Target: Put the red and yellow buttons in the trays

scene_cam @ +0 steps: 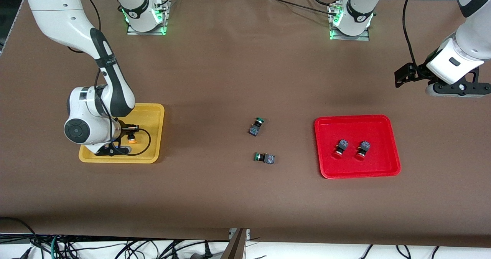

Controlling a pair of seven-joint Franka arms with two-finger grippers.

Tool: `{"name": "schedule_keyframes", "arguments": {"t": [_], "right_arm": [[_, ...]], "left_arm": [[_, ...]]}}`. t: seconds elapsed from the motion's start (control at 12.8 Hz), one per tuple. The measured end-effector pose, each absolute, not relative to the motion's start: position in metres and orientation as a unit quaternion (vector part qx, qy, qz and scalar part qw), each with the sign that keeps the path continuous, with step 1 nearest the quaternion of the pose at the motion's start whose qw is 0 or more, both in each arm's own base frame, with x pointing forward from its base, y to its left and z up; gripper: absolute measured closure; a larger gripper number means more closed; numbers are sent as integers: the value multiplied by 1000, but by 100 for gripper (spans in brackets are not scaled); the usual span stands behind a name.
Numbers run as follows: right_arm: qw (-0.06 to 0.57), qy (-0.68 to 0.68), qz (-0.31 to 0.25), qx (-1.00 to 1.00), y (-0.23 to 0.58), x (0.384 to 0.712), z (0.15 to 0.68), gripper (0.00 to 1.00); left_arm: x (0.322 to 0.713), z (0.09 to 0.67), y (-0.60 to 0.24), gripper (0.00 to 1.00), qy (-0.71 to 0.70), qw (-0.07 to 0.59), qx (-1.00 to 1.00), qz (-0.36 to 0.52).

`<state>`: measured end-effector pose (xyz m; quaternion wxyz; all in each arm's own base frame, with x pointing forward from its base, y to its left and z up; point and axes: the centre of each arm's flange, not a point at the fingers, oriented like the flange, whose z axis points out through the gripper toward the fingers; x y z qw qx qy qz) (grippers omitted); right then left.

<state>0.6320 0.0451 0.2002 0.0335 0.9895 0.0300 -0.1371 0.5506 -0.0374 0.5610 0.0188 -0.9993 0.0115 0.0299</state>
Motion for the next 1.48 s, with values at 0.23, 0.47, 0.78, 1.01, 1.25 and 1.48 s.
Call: {"name": "schedule_keyframes", "arguments": {"t": [0.23, 0.47, 0.78, 1.01, 1.25, 1.48], "right_arm": [[33, 24, -113, 993, 38, 636, 223, 33], [28, 37, -81, 996, 28, 647, 303, 1], [24, 77, -68, 994, 7, 642, 437, 0], [19, 72, -64, 995, -1, 620, 502, 0], [14, 80, -70, 994, 7, 590, 551, 0], [11, 94, -94, 991, 23, 566, 583, 0]], "left_arm": [[550, 561, -41, 0, 15, 19, -999, 30], [547, 559, -43, 0, 17, 20, -999, 45], [545, 558, -54, 0, 26, 21, -998, 48], [545, 559, -55, 0, 26, 21, -998, 48], [546, 562, -56, 0, 24, 21, -999, 44], [549, 568, -57, 0, 22, 20, -999, 37]]}}
